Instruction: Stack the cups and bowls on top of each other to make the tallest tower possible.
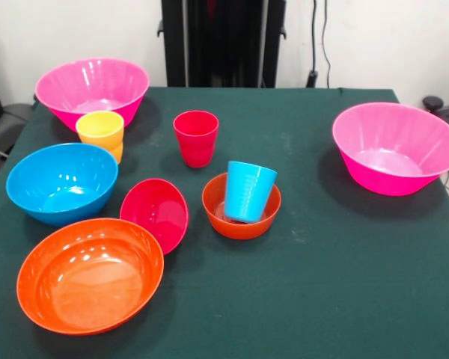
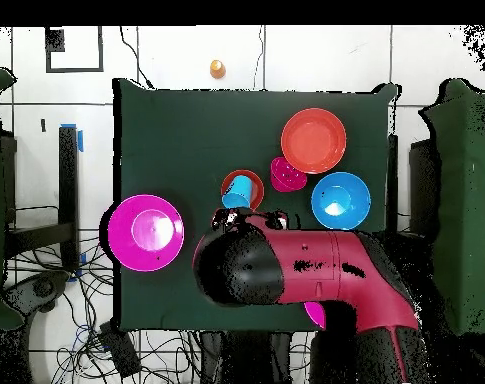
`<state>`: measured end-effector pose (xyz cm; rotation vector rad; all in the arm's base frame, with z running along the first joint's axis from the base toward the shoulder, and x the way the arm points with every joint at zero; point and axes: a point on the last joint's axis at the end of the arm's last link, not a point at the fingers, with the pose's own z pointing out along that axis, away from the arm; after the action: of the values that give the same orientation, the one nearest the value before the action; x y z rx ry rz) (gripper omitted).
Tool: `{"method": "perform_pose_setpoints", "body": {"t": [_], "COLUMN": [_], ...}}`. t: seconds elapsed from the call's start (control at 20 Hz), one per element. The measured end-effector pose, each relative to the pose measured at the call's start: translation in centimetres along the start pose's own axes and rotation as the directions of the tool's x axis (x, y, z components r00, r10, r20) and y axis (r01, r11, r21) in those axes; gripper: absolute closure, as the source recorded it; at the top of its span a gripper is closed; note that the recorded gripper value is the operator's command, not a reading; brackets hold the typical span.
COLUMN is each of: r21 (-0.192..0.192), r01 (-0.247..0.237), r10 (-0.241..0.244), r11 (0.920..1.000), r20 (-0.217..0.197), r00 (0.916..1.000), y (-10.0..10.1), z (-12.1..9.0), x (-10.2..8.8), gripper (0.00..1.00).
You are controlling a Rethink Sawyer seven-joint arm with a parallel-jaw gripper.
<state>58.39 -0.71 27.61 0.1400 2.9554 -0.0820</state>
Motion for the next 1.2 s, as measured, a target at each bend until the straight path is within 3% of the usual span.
{"method": "perform_pose_setpoints", "body": {"t": [0.55,0.9,1.2], "r21": [-0.020,-0.059,-0.057], "r01": [-0.006,-0.023,0.019], "r10": [0.006,0.017,-0.024], "r11": [0.9998,0.9980,0.9982], "r20": [-0.030,-0.099,-0.088], "r00": [0.9995,0.9950,0.9959], "y": [0.1,-0.2,-0.5], "z": [1.5,5.7,9.9], "x": [0.1,0.5,1.8], "gripper": [0.00,0.00,0.00]}}
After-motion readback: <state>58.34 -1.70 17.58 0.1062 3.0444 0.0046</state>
